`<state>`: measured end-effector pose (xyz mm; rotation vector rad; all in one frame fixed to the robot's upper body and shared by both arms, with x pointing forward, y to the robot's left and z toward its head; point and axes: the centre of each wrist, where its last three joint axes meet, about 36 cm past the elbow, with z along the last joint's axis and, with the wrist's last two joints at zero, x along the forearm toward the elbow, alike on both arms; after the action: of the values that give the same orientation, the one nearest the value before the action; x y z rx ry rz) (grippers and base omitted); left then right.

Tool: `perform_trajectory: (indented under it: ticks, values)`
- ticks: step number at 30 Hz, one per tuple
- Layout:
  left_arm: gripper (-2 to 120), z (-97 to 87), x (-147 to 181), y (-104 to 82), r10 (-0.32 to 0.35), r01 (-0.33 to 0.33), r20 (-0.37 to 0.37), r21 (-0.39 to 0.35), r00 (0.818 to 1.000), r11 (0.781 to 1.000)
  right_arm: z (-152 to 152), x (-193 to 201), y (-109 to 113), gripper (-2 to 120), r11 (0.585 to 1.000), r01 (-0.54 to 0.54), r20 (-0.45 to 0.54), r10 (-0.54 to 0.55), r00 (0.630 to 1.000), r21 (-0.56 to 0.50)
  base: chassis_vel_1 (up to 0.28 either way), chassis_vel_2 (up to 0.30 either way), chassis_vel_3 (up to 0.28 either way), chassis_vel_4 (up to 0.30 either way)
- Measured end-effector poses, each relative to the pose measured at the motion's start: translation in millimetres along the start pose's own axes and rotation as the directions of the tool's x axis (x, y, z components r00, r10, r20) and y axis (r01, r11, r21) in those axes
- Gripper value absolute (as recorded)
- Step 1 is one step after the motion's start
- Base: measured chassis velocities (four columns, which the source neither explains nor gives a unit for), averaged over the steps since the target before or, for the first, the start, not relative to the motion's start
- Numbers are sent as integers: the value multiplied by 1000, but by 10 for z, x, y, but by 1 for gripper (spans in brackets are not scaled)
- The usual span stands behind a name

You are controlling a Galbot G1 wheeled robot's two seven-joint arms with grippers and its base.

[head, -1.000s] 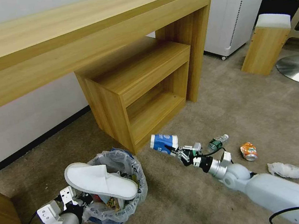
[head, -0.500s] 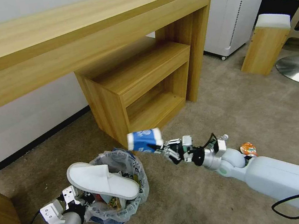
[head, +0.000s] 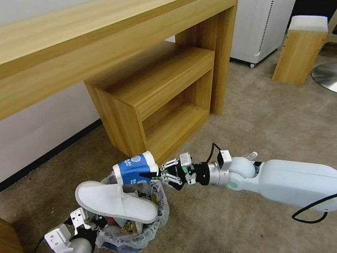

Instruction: Pick up the trash bin and place the garbage on the floor into it.

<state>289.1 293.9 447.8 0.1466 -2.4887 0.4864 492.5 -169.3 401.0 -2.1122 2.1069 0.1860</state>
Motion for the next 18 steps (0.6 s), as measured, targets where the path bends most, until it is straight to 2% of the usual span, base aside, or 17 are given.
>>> perform_trajectory:
  ticks: [3, 18]
  values:
    - [0, -12, 10, -8, 4, -4, 2, 1, 1000, 1000, 86, 39, 123, 0, 999, -10, -11, 10, 1000, -32, 0, 0, 0, 0]
    - [0, -29, 140, -110, 37, -37, 10, -2, 999, 999, 375, 252, 252, 0, 995, -66, -63, 61, 996, -81, 0, 0, 0, 0]
